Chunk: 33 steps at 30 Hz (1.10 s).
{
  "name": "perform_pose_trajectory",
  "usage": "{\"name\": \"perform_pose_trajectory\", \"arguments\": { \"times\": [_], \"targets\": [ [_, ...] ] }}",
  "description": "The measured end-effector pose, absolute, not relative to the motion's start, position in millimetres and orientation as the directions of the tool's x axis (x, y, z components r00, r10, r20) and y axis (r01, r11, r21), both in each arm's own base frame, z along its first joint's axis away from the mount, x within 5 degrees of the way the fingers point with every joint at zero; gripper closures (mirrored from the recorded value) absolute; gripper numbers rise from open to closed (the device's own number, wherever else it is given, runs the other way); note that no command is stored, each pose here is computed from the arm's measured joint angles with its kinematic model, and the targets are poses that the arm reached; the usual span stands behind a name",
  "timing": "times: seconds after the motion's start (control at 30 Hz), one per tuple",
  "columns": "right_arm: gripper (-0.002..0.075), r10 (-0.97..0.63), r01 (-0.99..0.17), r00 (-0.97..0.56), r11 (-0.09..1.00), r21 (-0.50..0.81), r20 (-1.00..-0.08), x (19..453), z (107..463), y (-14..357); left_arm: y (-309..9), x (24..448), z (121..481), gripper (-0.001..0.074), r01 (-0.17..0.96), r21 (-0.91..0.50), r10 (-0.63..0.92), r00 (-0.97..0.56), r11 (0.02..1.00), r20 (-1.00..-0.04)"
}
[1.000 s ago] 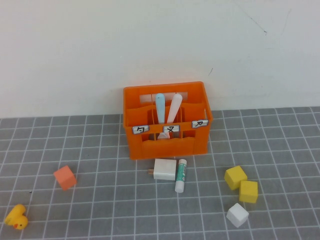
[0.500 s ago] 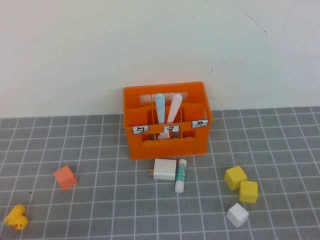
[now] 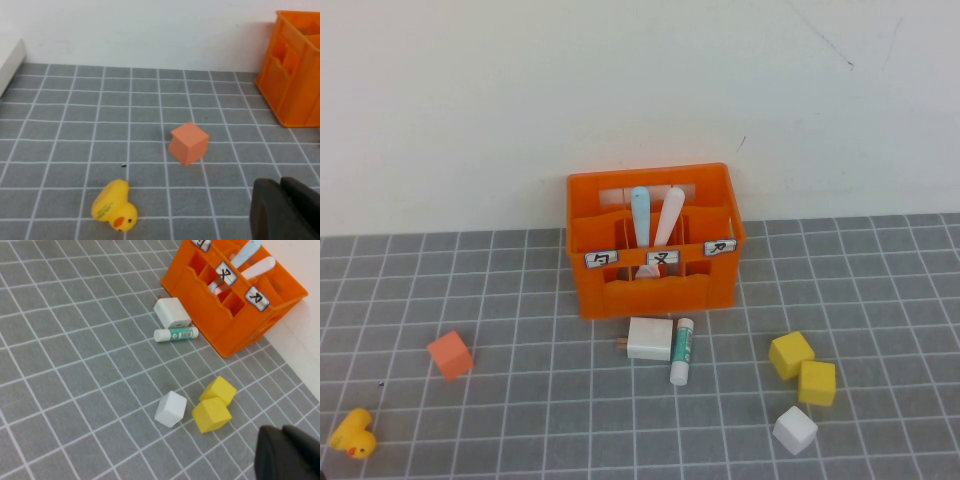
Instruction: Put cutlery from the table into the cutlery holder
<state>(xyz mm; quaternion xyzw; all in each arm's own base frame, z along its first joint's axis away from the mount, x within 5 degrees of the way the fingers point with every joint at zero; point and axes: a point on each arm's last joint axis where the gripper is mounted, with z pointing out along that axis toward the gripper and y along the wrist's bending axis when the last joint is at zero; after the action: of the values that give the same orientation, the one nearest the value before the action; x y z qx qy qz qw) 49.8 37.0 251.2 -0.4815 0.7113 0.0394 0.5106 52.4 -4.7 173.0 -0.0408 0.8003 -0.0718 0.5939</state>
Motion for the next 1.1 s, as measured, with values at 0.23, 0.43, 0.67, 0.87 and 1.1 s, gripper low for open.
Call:
{"name": "perform_pose_trajectory", "arguments": {
  "times": [0.23,0.43,0.67,0.87,1.1],
  "targets": [
    [0.0727,-0.645,-0.725,-0.015,0.533,-0.436,-0.764,49.8,251.2,37.0,-6.4,52.1,172.8,0.0735,0.052,-0.163,-0.141,-0.298,0.985,-0.944],
    [0.0727,-0.645,-0.725,-0.015,0.533,-0.436,-0.764,49.8,251.2,37.0,-6.4,52.1,172.9,0.0735,0.052,-0.164,-0.141,-0.298,0.985,-0.944],
    [0.0727,-0.645,-0.725,-0.015,0.533,-0.436,-0.764,49.8,251.2,37.0,-6.4,52.1,172.9,0.0735,0.052,-0.162,-0.14,-0.298,0.985,-0.944],
    [0.0727,-0.645,-0.725,-0.015,0.533,-0.436,-0.764,49.8,251.2,37.0,-6.4,52.1,172.9,0.0735,0.053,-0.16,-0.137,-0.298,0.986,-0.945],
    [0.0727,-0.641,-0.72,-0.016,0.539,-0.436,-0.767,48.5,251.4,35.2,-6.5,52.1,172.9,0.0735,0.053,-0.161,-0.139,-0.298,0.985,-0.944]
  ]
}}
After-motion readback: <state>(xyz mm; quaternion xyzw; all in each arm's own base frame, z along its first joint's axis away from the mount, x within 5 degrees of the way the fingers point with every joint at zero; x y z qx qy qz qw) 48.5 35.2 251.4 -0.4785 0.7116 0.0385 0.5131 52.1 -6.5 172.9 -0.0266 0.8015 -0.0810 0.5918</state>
